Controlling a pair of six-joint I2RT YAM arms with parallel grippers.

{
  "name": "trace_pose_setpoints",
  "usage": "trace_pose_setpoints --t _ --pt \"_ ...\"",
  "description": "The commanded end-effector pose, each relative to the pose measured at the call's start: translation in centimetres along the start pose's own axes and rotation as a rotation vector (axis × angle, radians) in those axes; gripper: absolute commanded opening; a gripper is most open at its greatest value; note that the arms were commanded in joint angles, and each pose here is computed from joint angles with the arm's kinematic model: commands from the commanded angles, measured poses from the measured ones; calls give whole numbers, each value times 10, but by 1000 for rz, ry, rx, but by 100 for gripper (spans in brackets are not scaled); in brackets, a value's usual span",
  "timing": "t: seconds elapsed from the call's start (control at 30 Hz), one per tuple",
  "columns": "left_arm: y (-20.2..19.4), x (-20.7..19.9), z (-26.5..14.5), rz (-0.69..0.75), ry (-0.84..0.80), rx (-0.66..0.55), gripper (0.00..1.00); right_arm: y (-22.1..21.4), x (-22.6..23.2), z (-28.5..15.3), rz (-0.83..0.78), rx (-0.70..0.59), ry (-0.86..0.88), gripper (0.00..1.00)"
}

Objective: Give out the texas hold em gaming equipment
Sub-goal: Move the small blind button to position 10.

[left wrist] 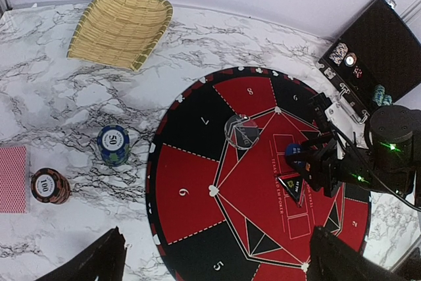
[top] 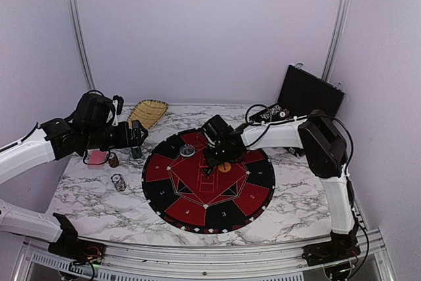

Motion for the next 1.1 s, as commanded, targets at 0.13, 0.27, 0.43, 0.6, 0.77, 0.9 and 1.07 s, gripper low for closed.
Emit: trace_pose_setpoints --t 0.13,0.27,0.43,0.6,0.77,0.9,1.07 --pt "9 -6 -3 -12 -25 -24 99 -25 -47 -4 37 64 -117 44" --pt "9 -7 -3 -14 -27 -24 99 -28 -64 -6 74 60 -119 44" --pt "9 -7 -3 -14 -28 -25 99 -32 -77 -5 99 66 -118 44" --pt "10 -8 -3 -12 -31 -24 99 -32 -85 -4 118 64 -119 44" --pt "12 -10 -4 -11 -35 -29 99 -31 -85 -1 113 66 -121 44" --pt "12 -10 -5 -11 -36 -30 99 -31 -87 -1 115 69 -127 44" --pt "13 -10 -6 -10 -39 -33 99 -29 -93 0 120 65 -132 45"
Point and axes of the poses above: each gripper's point midway between its finger pads, its own z axis out along the fingers, its own x axis along the line the jaws close on, y = z × x, the point moved 1 cm from there along -z, back along the fingers, and after that the axes turned 7 degrees about -z, right-handed, at the moved point
